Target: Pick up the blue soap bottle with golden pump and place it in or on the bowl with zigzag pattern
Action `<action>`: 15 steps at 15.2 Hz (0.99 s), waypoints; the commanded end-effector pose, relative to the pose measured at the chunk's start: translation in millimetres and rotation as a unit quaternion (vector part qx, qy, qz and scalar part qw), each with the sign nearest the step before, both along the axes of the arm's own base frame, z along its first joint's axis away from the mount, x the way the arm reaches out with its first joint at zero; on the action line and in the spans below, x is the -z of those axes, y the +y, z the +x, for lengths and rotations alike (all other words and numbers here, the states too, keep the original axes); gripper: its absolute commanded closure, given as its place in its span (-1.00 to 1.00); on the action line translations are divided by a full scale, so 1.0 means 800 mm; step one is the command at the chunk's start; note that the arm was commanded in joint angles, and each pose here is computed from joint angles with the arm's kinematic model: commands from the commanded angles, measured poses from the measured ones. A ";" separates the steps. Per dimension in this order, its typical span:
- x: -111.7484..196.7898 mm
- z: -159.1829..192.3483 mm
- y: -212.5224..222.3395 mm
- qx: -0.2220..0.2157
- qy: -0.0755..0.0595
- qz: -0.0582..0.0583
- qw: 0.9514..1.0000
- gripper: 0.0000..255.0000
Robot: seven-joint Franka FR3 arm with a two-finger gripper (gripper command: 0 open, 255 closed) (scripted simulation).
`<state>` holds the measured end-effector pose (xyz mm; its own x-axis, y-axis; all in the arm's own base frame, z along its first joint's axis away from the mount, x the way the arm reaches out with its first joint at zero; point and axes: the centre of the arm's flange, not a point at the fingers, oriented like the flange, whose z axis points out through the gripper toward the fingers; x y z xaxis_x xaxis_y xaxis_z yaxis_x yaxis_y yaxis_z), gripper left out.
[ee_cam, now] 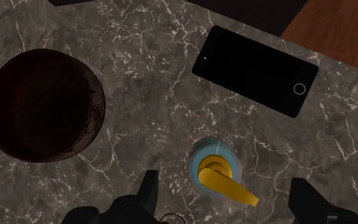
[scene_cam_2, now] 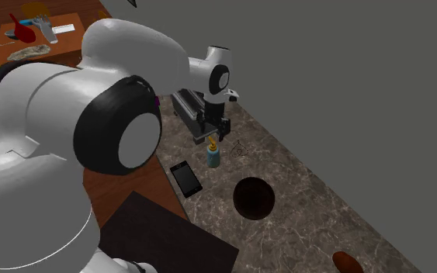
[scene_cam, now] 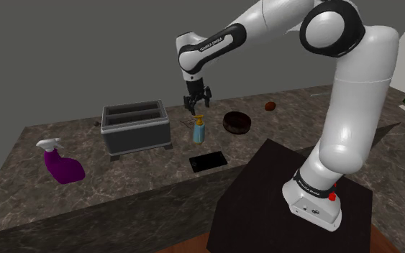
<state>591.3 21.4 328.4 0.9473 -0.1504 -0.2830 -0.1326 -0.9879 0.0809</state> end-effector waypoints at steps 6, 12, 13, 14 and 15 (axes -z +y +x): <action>0.085 0.051 -0.003 0.010 0.025 -0.007 1.000 -1.00; 0.126 0.036 -0.005 0.010 0.025 -0.007 1.000 -1.00; 0.126 0.036 -0.005 0.010 0.025 -0.007 1.000 -1.00; 0.126 0.036 -0.005 0.010 0.025 -0.007 1.000 -1.00; 0.126 0.036 -0.005 0.010 0.025 -0.007 1.000 -1.00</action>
